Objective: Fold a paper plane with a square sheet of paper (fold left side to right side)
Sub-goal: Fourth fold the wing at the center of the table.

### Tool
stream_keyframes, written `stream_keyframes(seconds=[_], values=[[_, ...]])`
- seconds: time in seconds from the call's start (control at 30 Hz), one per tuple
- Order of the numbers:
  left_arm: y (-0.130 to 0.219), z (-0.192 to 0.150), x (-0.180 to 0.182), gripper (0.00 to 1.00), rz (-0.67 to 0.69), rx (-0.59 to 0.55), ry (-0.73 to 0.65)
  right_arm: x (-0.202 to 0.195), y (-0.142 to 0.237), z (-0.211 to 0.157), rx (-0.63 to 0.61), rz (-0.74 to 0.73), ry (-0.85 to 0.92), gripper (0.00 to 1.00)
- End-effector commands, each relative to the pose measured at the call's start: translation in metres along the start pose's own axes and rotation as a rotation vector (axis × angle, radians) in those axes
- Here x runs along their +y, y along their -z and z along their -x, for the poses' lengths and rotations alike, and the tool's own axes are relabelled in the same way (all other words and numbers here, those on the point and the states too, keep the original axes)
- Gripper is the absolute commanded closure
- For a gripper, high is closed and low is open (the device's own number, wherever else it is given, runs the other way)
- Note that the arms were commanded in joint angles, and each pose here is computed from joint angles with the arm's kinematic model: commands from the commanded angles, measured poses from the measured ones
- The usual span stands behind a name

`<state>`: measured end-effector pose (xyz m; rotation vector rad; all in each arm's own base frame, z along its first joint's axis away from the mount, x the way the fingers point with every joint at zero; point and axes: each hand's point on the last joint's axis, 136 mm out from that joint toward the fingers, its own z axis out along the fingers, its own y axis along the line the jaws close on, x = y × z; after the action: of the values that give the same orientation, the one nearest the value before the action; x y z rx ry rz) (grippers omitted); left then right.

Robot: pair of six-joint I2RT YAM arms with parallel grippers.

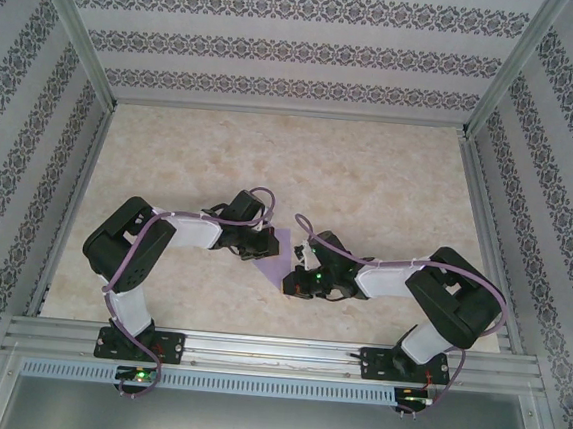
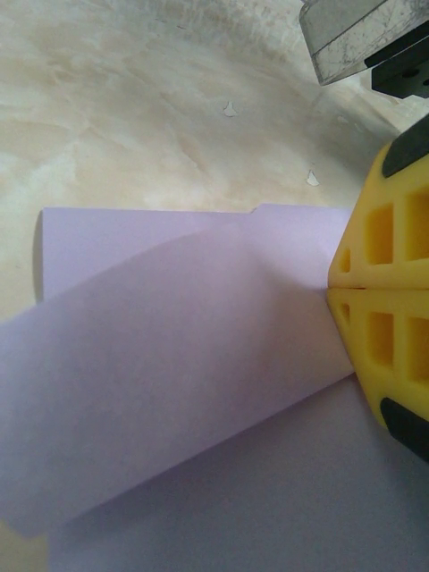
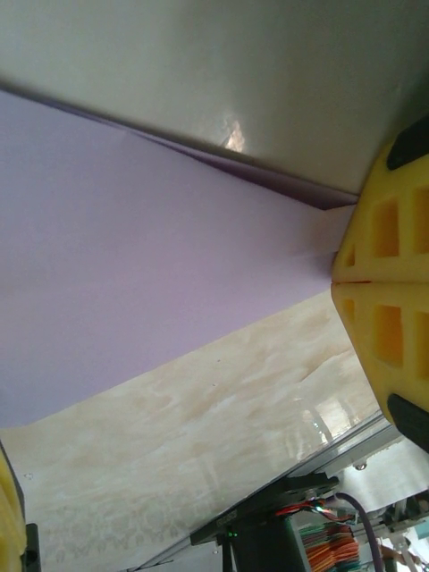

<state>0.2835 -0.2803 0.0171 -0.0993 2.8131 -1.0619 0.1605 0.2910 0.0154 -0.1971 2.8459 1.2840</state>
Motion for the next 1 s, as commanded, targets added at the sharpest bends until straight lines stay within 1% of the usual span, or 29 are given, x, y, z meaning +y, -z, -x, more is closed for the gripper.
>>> stream_keyframes(seconds=[0.0,0.27,0.4,0.6,0.7,0.8,0.97], values=[[-0.004,-0.014,0.036,0.94,0.143,0.022,0.037,-0.019,-0.001,-0.028,0.071,-0.06,-0.046,1.0],[-0.004,-0.014,0.037,0.94,0.142,0.016,0.042,-0.021,0.006,-0.047,0.096,-0.056,-0.051,1.0],[-0.004,-0.014,0.036,0.94,0.138,0.019,0.04,-0.001,0.019,-0.043,0.069,-0.006,-0.016,1.0],[-0.005,-0.015,0.037,0.94,0.135,0.02,0.042,0.031,0.05,-0.023,-0.02,0.09,0.051,1.0],[-0.005,-0.014,0.036,0.94,0.129,0.015,0.042,0.039,0.057,-0.004,-0.089,0.095,0.074,1.0],[-0.005,-0.014,0.035,0.94,0.128,0.015,0.042,0.045,0.052,0.013,-0.122,0.077,0.096,1.0],[-0.005,-0.013,0.035,0.94,0.13,0.012,0.041,0.042,0.037,0.038,-0.154,0.027,0.104,1.0]])
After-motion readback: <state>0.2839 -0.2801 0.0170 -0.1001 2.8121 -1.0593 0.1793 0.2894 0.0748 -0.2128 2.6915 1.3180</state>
